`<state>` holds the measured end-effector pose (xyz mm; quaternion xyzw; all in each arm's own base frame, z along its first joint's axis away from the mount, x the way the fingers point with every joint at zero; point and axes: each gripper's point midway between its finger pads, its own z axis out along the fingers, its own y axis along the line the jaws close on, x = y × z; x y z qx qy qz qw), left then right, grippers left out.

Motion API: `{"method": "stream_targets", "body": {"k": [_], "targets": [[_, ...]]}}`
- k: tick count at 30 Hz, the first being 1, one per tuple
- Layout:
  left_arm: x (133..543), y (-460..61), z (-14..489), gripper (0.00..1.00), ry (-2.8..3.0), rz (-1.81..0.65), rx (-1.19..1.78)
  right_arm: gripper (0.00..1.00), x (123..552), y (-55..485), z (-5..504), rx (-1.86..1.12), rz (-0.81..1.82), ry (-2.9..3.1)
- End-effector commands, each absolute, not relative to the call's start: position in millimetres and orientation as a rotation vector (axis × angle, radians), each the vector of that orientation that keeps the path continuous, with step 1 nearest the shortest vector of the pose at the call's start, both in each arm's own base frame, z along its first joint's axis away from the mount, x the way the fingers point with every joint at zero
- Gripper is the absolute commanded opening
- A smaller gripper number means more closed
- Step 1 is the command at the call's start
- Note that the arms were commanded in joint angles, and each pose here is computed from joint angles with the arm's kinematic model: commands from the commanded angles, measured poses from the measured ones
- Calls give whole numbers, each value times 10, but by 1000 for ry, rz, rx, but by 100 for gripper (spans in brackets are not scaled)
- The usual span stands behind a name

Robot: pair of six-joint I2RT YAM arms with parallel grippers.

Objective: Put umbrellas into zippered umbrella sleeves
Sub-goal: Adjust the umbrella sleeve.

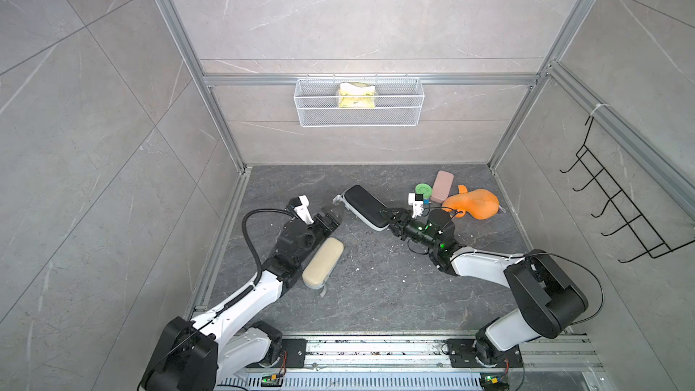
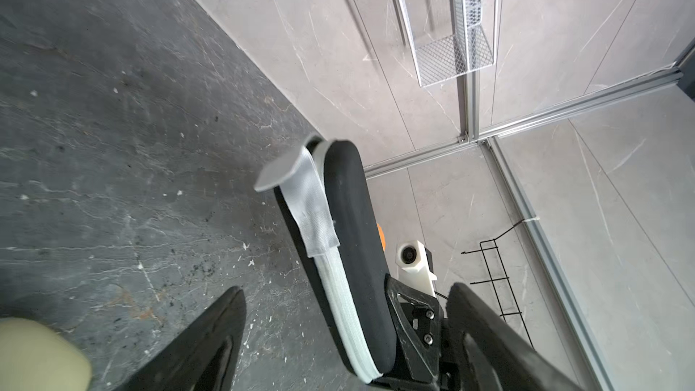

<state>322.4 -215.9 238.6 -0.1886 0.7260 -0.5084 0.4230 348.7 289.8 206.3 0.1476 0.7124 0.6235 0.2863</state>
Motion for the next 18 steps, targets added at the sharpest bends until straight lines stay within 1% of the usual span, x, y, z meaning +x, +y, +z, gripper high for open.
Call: {"method": "stream_targets", "body": {"k": [1,4,6,10,11,12,14,16,18], "targets": [[3359,-2178,2569,86,1687,-1278,-525,11,3514,2992,2577,414,1729,1685],[3418,-2348,2556,84,1691,-1320,-503,12,3402,3155,2635,398,1770,1690],[3451,-2450,2600,80,1678,-1354,-474,14,3337,3226,2636,404,1788,1698],[3499,-2561,2702,59,1609,-1435,-441,23,3259,3293,2628,411,1803,1708],[3506,-2572,2722,52,1587,-1451,-434,28,3249,3303,2609,408,1804,1719],[3510,-2569,2727,43,1570,-1457,-428,35,3246,3304,2590,408,1803,1726],[3550,-2510,2727,29,1565,-1452,-429,48,3218,3283,2522,375,1789,1754],[3608,-2409,2735,21,1592,-1440,-417,54,3199,3209,2438,293,1760,1801],[3651,-2271,2739,18,1633,-1402,-415,56,3190,3047,2297,197,1681,1857]]}}
